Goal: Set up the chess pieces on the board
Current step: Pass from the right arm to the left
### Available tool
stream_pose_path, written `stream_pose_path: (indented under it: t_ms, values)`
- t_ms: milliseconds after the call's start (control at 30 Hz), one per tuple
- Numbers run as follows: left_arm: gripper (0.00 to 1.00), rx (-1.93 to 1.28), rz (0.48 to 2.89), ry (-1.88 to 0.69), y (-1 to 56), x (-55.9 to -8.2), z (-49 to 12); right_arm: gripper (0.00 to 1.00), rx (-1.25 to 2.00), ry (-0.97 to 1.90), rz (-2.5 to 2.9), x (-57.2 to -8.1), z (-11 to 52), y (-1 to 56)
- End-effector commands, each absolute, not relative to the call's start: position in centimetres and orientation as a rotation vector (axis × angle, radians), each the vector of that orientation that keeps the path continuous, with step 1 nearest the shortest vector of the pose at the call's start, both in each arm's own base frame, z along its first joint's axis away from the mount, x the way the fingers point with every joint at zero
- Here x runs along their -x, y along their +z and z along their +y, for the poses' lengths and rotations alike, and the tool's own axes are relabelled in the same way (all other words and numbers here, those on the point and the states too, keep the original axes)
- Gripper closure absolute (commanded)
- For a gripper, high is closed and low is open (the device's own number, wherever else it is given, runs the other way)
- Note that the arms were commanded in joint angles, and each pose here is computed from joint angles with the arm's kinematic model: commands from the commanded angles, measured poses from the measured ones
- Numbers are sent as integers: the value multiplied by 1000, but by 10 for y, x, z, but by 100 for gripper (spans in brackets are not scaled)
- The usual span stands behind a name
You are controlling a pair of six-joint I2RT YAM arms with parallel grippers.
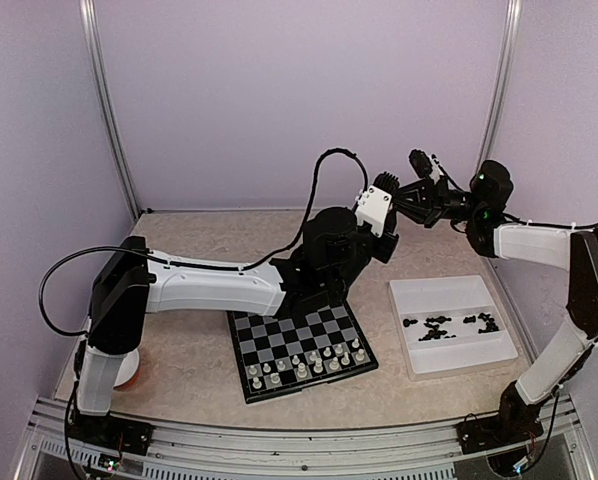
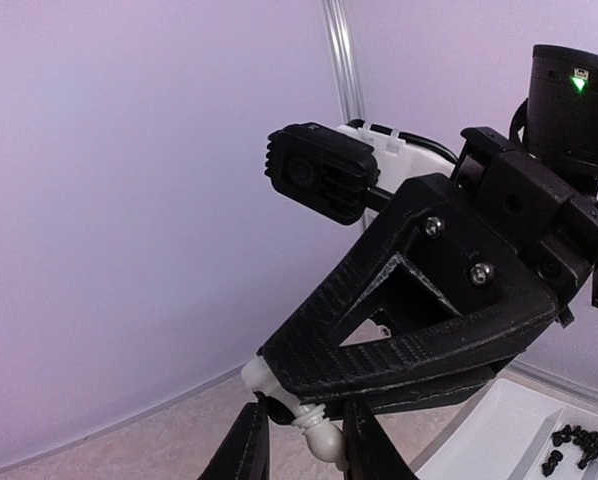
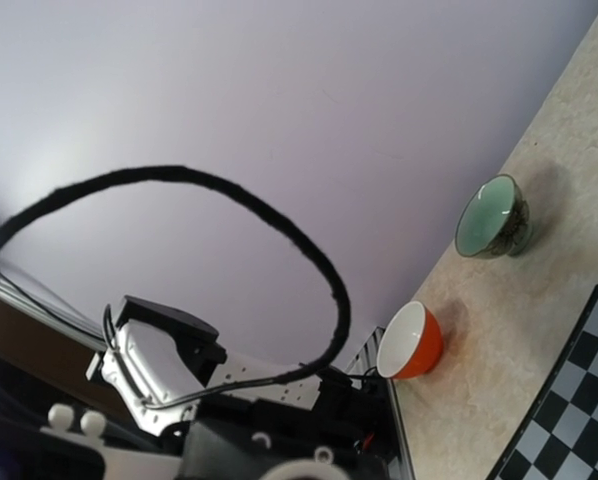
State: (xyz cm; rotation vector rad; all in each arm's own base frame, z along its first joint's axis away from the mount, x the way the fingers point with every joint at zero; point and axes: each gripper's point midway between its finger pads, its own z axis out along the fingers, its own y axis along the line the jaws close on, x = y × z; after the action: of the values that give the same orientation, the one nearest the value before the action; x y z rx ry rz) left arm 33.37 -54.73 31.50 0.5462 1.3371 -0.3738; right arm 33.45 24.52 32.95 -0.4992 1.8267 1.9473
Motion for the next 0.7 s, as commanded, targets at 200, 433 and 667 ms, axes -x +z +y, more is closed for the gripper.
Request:
stream_pose_path:
  t_ms: [200,433,667]
  values:
    - [90,-537,1366,-395,316,-346,-543,79,593,1930,1810,-323,250,329]
    - [97,-606,1598,-624,321,-351,-523,1,651,1665,1821,-347,207,312]
    - [99,-740,2059,-713,277,-338,-439,1,541,1196,1899,-378,134,289]
